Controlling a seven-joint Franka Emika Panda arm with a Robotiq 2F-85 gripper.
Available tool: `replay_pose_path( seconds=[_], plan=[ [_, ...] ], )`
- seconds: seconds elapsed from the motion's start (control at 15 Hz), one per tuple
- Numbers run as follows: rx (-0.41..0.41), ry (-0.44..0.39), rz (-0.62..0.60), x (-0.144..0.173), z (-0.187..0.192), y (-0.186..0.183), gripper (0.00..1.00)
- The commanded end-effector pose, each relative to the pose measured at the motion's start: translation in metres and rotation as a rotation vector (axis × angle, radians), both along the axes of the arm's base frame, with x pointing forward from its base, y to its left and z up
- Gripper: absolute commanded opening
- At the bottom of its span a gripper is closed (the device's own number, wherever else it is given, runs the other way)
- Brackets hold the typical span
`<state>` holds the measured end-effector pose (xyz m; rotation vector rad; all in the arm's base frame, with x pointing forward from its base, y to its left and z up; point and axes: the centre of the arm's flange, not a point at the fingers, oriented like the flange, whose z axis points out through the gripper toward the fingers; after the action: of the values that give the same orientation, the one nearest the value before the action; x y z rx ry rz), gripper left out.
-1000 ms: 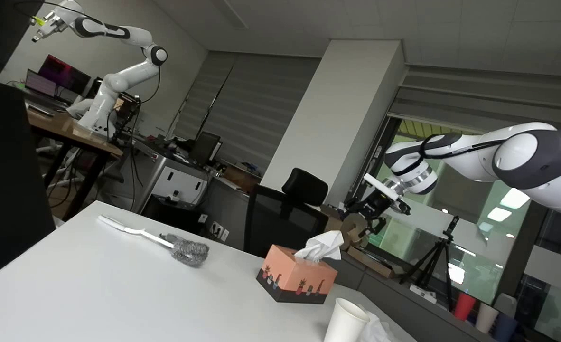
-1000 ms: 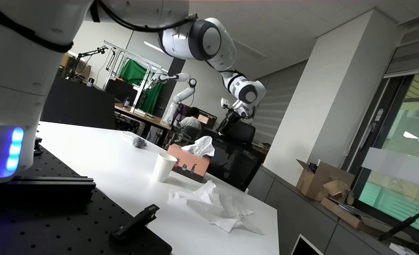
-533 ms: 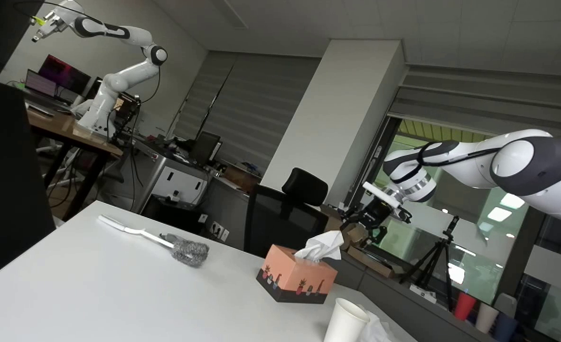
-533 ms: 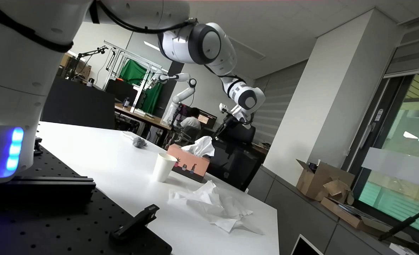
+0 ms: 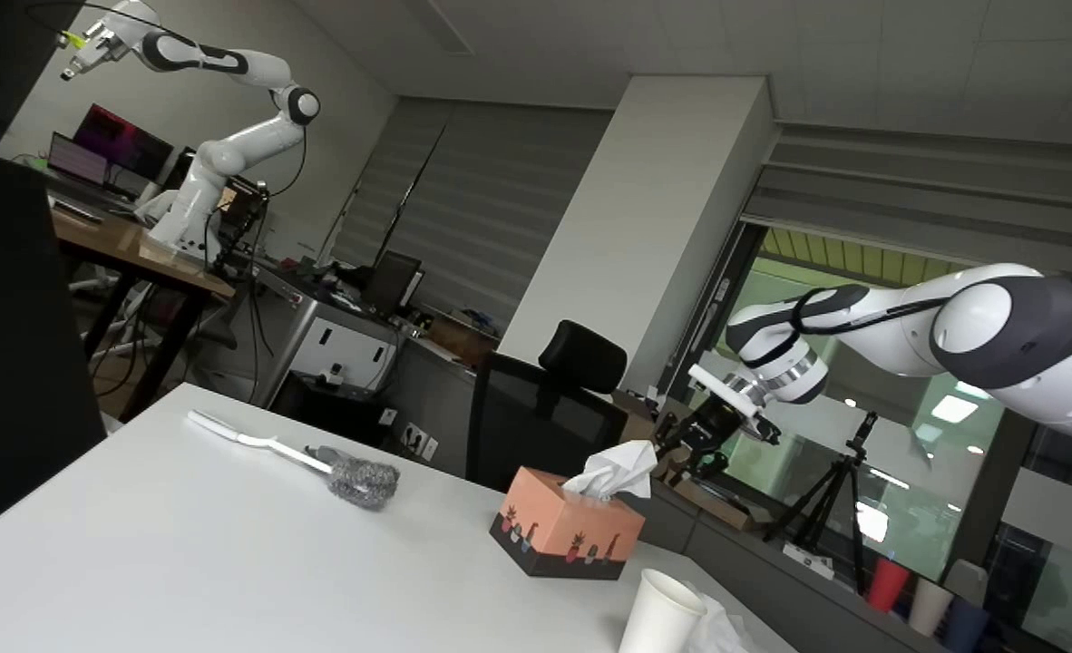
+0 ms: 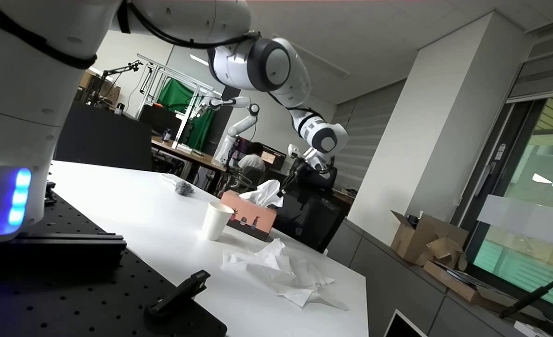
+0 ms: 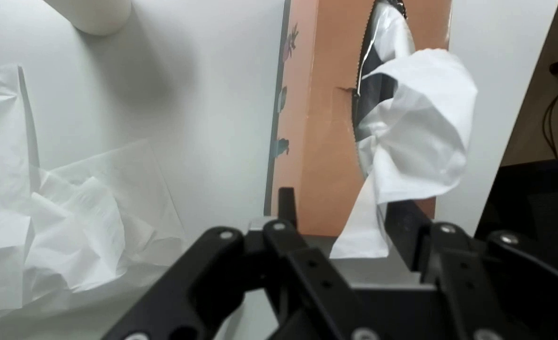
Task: Remove a tissue from the box and put it on the table
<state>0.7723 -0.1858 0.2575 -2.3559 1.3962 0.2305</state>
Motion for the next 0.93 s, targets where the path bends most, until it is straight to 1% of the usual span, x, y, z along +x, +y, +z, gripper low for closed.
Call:
replay_pose_path(
  seconds=[0.0, 0.2, 0.27, 0.67, 0.8, 0.87],
  plan=[
    [0.018, -0.018, 0.0, 0.007, 0.001, -0.005, 0.25],
    [0.022, -0.013, 0.018, 0.007, 0.0, -0.003, 0.04],
    [0.021, -0.012, 0.025, 0.007, 0.0, -0.002, 0.01],
    [0.029, -0.008, 0.045, 0.01, 0.005, 0.006, 0.0],
    [0.027, -0.024, 0.049, 0.016, 0.019, 0.016, 0.0],
    [0.021, -0.04, 0.052, 0.022, 0.034, 0.024, 0.0]
  ],
)
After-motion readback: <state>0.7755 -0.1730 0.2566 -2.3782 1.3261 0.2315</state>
